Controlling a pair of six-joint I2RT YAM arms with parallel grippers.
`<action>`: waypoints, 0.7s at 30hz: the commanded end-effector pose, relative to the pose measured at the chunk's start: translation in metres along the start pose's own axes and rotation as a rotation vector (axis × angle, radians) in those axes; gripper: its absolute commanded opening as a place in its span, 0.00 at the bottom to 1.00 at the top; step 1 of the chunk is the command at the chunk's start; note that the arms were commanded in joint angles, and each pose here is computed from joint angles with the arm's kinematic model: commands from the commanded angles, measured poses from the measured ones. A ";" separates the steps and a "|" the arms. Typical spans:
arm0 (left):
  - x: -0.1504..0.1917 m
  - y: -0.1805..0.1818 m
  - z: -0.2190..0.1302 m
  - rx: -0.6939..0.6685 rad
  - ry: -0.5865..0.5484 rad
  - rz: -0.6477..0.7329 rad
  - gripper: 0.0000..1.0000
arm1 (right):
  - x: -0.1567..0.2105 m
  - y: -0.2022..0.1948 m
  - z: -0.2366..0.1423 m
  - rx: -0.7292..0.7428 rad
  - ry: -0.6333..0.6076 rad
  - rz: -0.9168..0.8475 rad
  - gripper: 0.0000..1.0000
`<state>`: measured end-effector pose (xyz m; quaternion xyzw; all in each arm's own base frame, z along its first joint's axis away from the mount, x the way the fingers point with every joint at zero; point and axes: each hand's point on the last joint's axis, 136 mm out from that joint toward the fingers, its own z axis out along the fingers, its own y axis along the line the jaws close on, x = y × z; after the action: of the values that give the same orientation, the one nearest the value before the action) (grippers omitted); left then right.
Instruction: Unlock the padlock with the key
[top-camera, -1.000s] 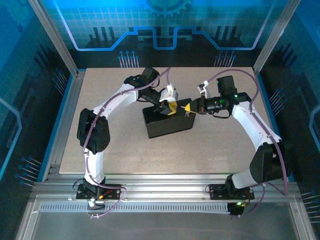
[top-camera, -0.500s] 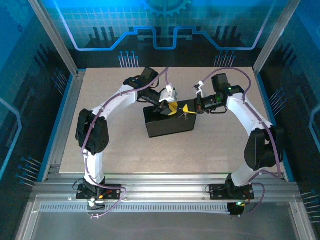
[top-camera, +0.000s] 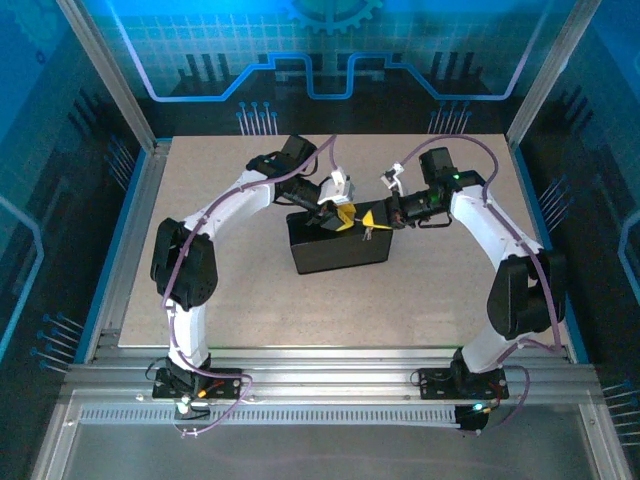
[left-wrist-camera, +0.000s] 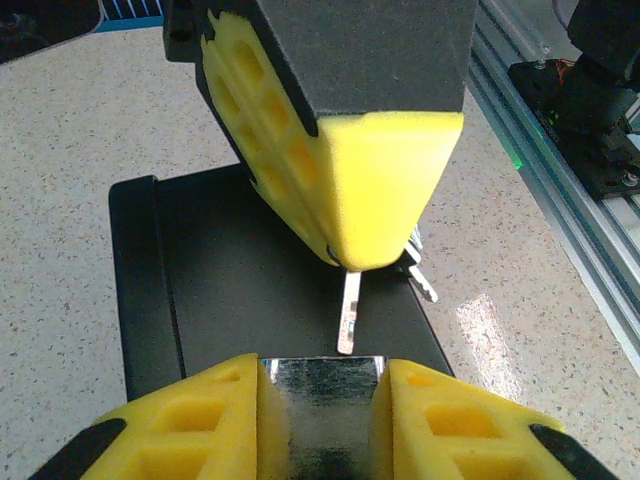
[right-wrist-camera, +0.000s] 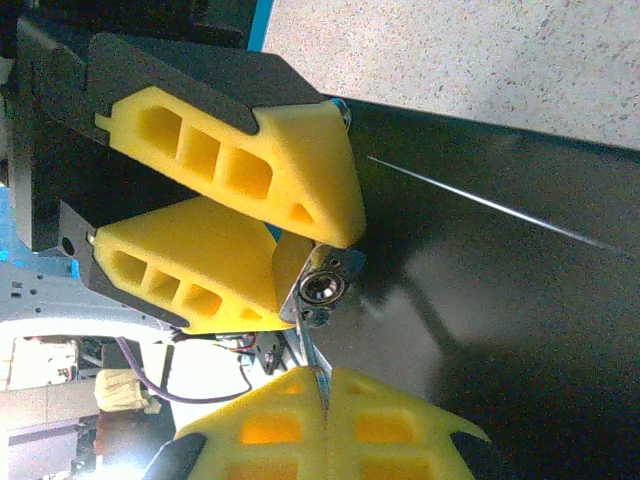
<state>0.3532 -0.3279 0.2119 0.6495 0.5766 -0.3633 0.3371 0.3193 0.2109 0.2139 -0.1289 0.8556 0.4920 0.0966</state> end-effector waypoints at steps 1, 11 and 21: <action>-0.038 -0.008 -0.019 -0.004 -0.108 0.113 0.11 | 0.000 0.010 0.005 -0.038 0.025 -0.018 0.00; -0.038 -0.017 -0.019 0.024 -0.125 0.135 0.11 | -0.003 0.009 0.009 -0.046 0.033 -0.012 0.00; -0.041 -0.023 -0.021 0.032 -0.146 0.160 0.11 | -0.008 0.012 0.015 -0.056 0.045 -0.019 0.00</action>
<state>0.3461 -0.3239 0.2119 0.6552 0.5641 -0.3690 0.3412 0.3221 0.2203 0.2090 -0.1305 0.8534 0.4992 0.0748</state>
